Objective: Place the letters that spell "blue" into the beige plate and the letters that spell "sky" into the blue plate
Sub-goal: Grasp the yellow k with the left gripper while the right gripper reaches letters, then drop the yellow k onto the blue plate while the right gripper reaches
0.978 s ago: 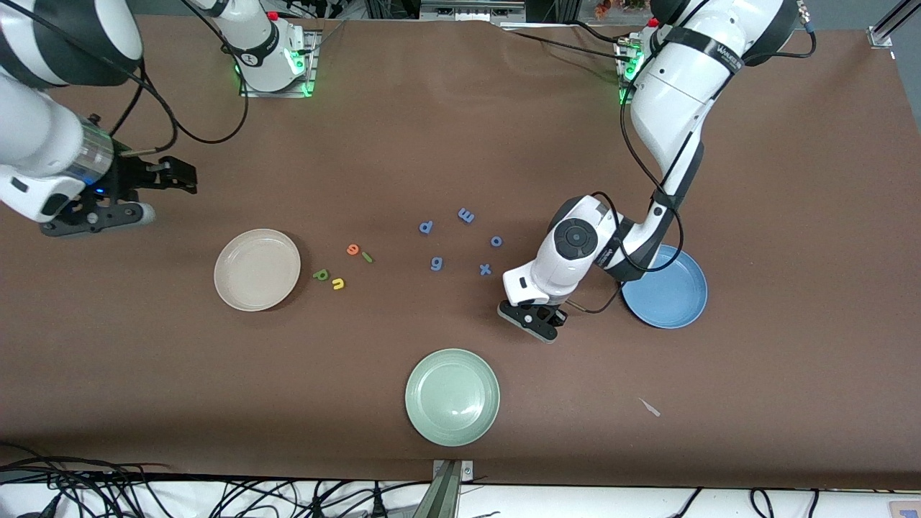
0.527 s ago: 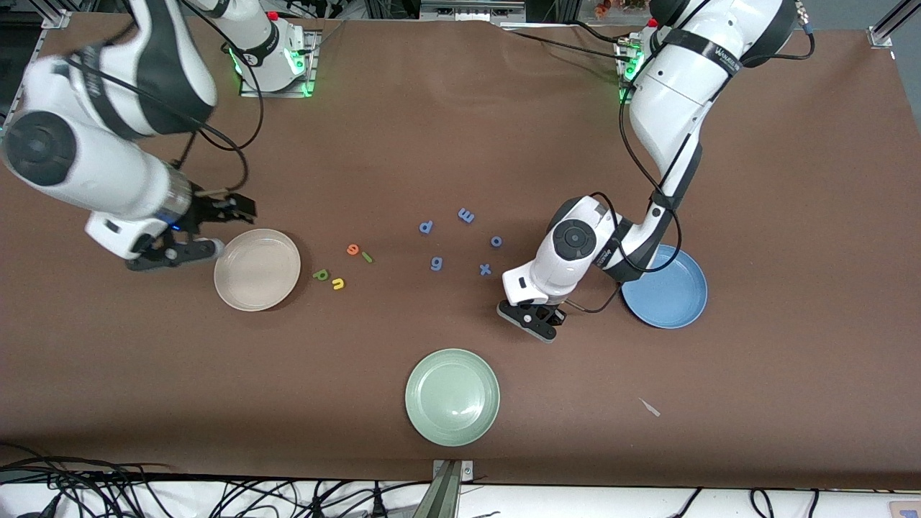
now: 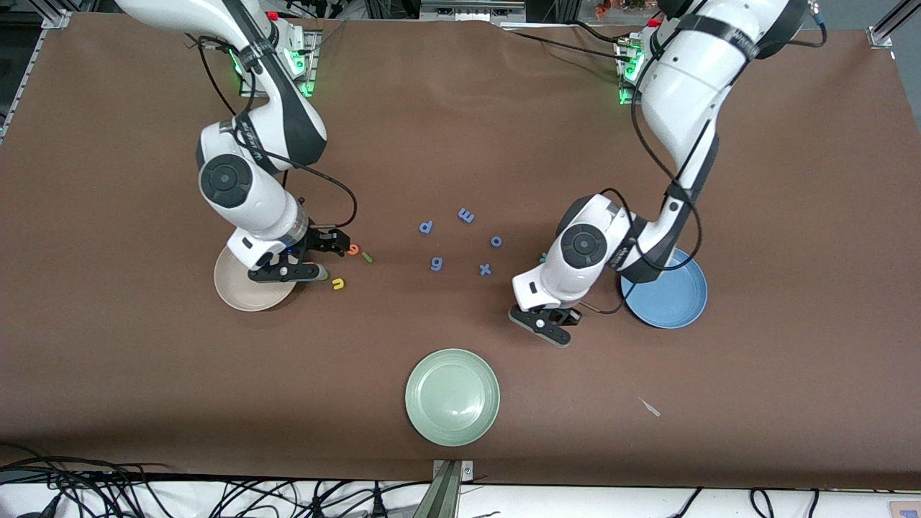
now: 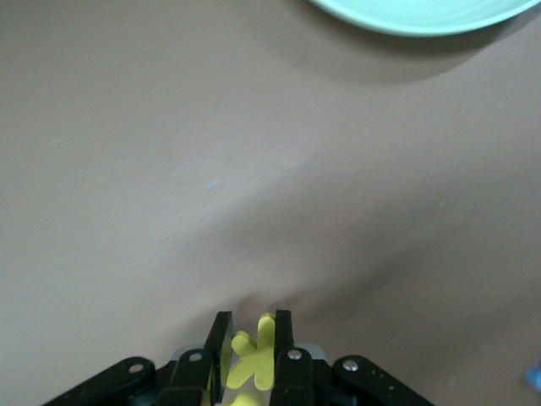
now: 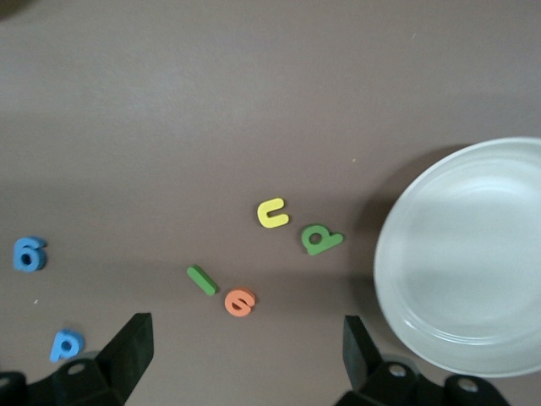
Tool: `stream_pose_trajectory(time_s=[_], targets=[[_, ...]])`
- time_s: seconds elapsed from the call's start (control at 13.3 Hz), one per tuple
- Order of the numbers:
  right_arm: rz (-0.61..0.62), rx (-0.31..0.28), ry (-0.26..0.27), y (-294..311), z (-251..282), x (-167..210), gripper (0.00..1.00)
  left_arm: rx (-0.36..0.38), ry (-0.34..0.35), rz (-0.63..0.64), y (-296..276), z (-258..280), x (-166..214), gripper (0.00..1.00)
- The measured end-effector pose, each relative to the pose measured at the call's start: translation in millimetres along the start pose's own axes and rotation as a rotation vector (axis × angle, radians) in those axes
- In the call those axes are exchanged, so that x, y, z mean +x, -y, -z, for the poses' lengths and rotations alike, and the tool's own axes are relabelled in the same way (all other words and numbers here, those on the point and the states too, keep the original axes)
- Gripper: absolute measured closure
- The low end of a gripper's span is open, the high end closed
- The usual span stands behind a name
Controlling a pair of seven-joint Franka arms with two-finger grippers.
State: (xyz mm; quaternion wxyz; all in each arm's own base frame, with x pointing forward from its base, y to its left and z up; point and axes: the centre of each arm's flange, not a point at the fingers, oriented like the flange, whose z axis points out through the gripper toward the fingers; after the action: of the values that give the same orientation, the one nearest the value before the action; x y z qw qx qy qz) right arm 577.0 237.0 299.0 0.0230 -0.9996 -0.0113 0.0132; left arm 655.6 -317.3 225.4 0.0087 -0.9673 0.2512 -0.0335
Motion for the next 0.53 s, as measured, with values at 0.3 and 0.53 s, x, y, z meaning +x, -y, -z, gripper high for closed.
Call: stream_pose_trajectory(time_s=[0.3,0.53], targets=[[-0.093,0.021,-0.024,-2.4,-64.5,-2.8,0.00,0.018,0.162,-0.125,61.2,41.3,-22.1,0.76],[-0.116,0.019,0.004,0.3,-97.5,-7.9,0.01,-0.025,0.318,-0.195,118.2,38.6,-53.5,0.76]])
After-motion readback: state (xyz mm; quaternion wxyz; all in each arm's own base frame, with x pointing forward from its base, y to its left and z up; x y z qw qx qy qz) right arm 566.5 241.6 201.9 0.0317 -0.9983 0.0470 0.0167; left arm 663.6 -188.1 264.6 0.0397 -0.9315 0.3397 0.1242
